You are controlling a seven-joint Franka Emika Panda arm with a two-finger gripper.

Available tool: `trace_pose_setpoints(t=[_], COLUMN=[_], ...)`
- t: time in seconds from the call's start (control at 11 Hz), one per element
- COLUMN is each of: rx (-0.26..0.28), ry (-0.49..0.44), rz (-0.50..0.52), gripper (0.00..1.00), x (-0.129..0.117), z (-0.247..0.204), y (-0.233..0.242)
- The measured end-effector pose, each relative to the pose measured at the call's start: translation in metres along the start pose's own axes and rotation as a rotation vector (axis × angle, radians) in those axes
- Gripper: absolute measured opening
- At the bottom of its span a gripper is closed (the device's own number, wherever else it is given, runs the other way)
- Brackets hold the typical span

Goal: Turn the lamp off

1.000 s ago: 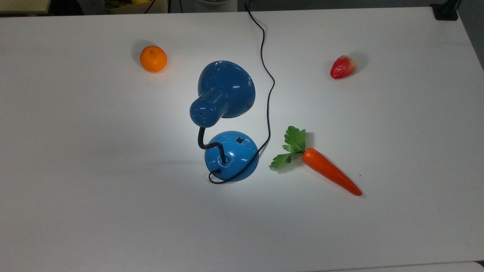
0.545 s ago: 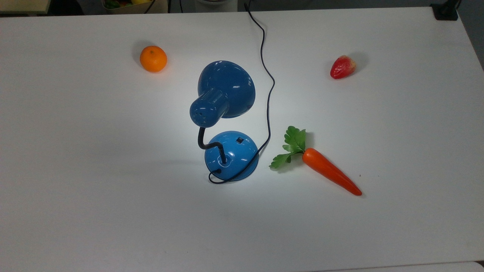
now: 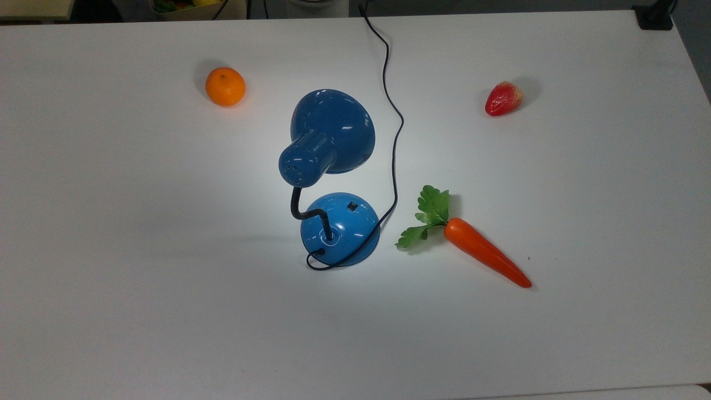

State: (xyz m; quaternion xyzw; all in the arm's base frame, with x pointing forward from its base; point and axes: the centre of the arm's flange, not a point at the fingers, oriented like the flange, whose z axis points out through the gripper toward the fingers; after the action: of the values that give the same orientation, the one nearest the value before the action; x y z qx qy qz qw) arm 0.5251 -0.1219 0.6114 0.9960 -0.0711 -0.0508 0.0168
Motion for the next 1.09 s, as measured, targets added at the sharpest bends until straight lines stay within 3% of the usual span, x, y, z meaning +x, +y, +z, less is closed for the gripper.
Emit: trace_pose_setpoints(t=[0.55,0.82,1.0,1.09], rx=[0.044,0.047,0.075,0.081], ry=[-0.008,-0.011,-0.008,-0.007], rz=[0.000,-0.020,-0.038,-0.044], gripper=[0.96,0.76,0.44,0.40], x=[-0.002,-0.001,-0.002,-0.002], z=[0.001,0.004,0.005,0.005], y=[0.005,0.012,0.023,0.025])
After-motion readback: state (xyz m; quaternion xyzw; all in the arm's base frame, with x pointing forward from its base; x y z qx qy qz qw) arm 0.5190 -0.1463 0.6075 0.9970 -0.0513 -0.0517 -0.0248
